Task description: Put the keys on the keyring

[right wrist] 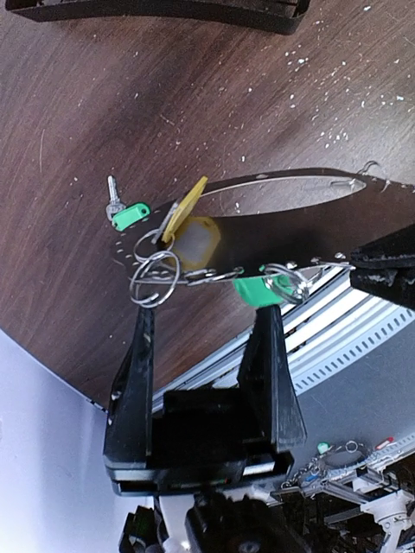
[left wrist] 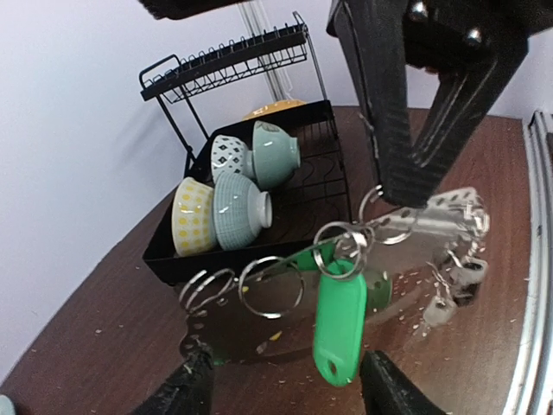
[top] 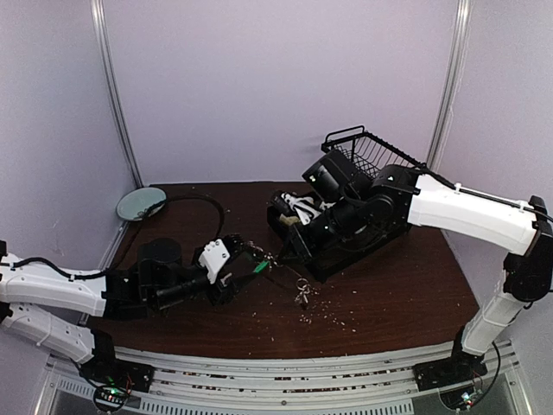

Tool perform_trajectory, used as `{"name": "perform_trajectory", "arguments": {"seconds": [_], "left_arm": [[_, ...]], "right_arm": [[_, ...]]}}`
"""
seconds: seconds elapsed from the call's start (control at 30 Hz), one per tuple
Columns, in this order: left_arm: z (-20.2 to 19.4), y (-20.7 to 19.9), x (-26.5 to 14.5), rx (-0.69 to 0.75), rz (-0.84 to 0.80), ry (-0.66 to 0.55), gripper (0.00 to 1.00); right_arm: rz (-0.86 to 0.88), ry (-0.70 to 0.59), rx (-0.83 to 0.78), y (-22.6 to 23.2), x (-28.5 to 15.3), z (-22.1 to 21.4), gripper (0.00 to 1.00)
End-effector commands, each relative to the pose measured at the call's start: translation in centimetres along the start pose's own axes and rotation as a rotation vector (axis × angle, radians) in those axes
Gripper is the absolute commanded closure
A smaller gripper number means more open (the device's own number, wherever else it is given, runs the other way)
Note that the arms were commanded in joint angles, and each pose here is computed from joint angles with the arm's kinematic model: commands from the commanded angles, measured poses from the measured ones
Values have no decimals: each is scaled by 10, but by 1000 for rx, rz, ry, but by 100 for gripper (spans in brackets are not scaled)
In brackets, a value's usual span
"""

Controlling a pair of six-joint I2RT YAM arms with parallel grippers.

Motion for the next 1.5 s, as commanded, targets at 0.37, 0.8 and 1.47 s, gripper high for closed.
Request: {"name": "perform_trajectory", "arguments": {"seconds": [0.37, 0.8, 1.47], "left_arm": [[4, 15, -39, -31, 10, -34, 14], [8, -7, -23, -32, -195, -79, 37], [25, 7, -22, 90, 139, -176, 100]], "right_arm": [[21, 65, -209, 9, -42, 3, 100], [63, 123, -311, 15, -40, -2, 100], [-14, 177, -195, 2, -24, -8, 100]]}}
Point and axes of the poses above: each gripper's point midway between its finger pads, its own x axis out along the fingers, its own y axis along the line the jaws close on, z = x × y, the point moved 8 cm from there along -x, back along the fingers, and after that the axes turned 8 degrees about -x, right-handed, at the moved point
